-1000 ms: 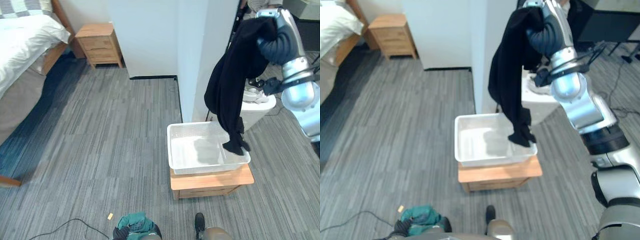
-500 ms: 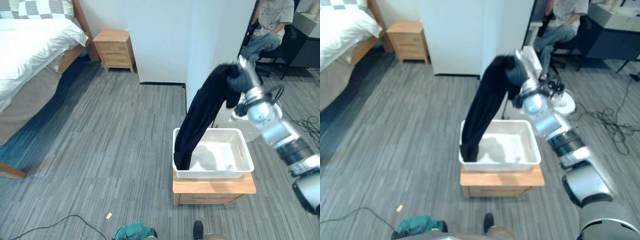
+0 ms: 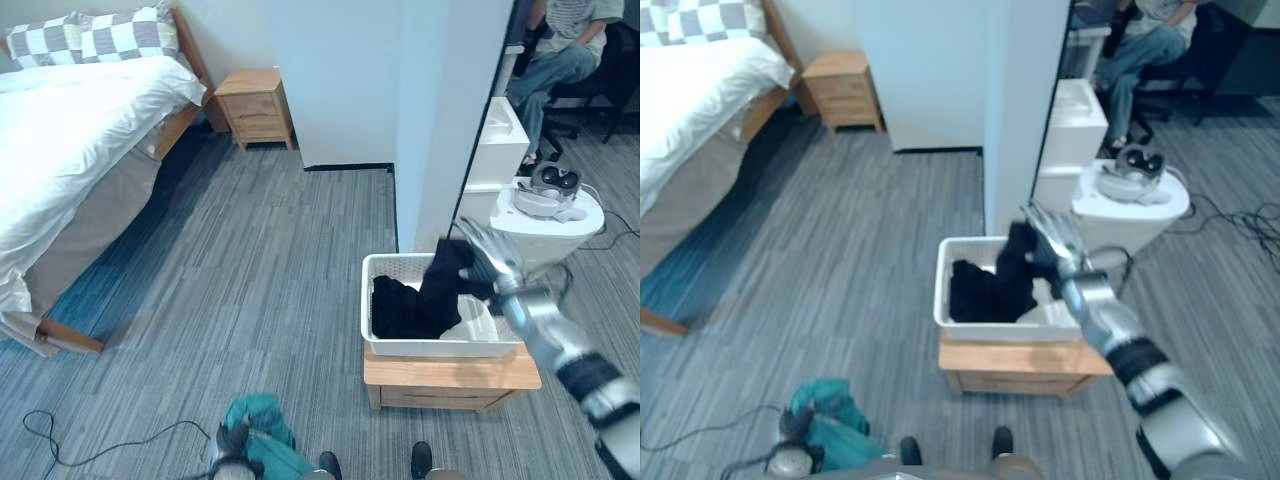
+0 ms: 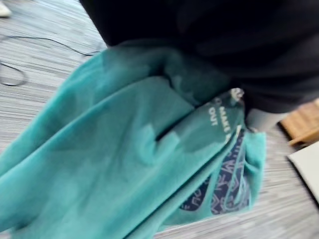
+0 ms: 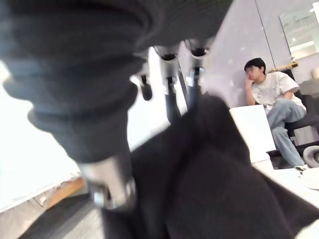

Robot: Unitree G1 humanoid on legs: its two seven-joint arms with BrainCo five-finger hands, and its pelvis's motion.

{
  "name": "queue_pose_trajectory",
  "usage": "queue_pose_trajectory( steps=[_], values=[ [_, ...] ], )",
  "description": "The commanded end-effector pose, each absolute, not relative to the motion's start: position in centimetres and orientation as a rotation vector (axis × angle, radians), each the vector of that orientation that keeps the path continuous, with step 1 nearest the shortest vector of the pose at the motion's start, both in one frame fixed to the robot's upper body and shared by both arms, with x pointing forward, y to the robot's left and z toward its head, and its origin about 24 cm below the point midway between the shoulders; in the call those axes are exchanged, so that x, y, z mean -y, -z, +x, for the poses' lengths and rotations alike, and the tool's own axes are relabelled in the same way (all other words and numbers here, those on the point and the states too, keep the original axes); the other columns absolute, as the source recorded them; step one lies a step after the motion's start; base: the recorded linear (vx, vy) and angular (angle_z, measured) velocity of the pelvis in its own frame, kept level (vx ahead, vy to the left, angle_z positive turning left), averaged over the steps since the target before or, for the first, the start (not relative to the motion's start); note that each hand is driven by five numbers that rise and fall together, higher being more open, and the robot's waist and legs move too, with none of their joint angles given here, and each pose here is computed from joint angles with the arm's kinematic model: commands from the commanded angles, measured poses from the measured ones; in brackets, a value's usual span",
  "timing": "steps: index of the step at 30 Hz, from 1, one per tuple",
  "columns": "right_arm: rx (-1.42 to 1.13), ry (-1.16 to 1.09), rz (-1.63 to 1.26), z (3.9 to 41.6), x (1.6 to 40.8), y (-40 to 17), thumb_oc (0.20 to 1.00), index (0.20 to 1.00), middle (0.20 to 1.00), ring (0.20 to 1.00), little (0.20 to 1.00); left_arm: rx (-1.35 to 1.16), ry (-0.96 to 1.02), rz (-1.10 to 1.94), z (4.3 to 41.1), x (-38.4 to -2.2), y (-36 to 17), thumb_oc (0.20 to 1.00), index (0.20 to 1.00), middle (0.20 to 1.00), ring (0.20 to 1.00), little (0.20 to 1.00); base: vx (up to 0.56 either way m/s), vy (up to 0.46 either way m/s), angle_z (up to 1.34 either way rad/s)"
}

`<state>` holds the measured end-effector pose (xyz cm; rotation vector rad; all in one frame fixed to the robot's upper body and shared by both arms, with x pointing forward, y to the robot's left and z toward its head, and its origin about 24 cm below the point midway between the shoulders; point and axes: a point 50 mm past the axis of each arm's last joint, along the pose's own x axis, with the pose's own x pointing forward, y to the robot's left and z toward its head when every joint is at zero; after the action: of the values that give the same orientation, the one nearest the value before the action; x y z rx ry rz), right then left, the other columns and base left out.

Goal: Tidy up the quilt and then pick up the clothes from the bed and put them into the laundry hamper.

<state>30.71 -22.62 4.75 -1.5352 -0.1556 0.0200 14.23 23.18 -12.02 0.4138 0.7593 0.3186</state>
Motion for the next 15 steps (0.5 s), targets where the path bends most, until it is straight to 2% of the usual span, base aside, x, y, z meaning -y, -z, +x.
queue_pose_trajectory(
  steps=[1,6,8,10,11,13,15],
  values=[
    [0.112,0.071,-1.638,28.5,25.2,-3.2,1.0,1.0,1.0,1.0,1.0,-0.392,-0.397,0.532,19.7,-26.3,6.1,0.2,0.2,0.2,0.2,0.2,0.0,0.0,0.0],
    [-0.265,0.126,-1.667,20.4,31.1,2.5,1.0,1.0,1.0,1.0,1.0,-0.062,-0.33,0.651,22.3,-26.4,-0.3,0.2,0.2,0.2,0.2,0.2,-0.01,-0.011,0.1],
    [-0.319,0.134,-1.655,19.3,31.7,3.1,1.0,1.0,1.0,1.0,1.0,-0.035,-0.319,0.711,22.4,-26.7,-1.0,0.2,0.2,0.2,0.2,0.2,-0.02,-0.007,-0.09],
    [-0.495,0.126,-1.549,16.1,32.3,5.5,1.0,1.0,1.0,1.0,1.0,0.1,-0.266,0.826,23.2,-26.5,-4.1,0.2,0.2,0.2,0.2,0.2,-0.02,-0.009,-0.23],
    [-0.494,0.126,-1.548,16.2,32.2,5.5,1.0,1.0,1.0,1.0,1.0,0.1,-0.267,0.827,23.2,-26.5,-4.1,0.2,0.2,0.2,0.2,0.2,-0.04,-0.014,-0.35],
    [-0.634,-0.004,-1.48,13.4,31.4,8.2,1.0,1.0,1.0,1.0,1.0,0.278,-0.241,0.868,24.6,-25.6,-7.9,0.2,0.2,0.2,0.2,0.2,-0.05,-0.019,-0.25],
    [-0.631,-0.005,-1.479,13.5,31.3,8.2,1.0,1.0,1.0,1.0,1.0,0.279,-0.243,0.87,24.6,-25.7,-8.0,0.2,0.2,0.2,0.2,0.2,-0.04,-0.018,-0.03]
  ],
)
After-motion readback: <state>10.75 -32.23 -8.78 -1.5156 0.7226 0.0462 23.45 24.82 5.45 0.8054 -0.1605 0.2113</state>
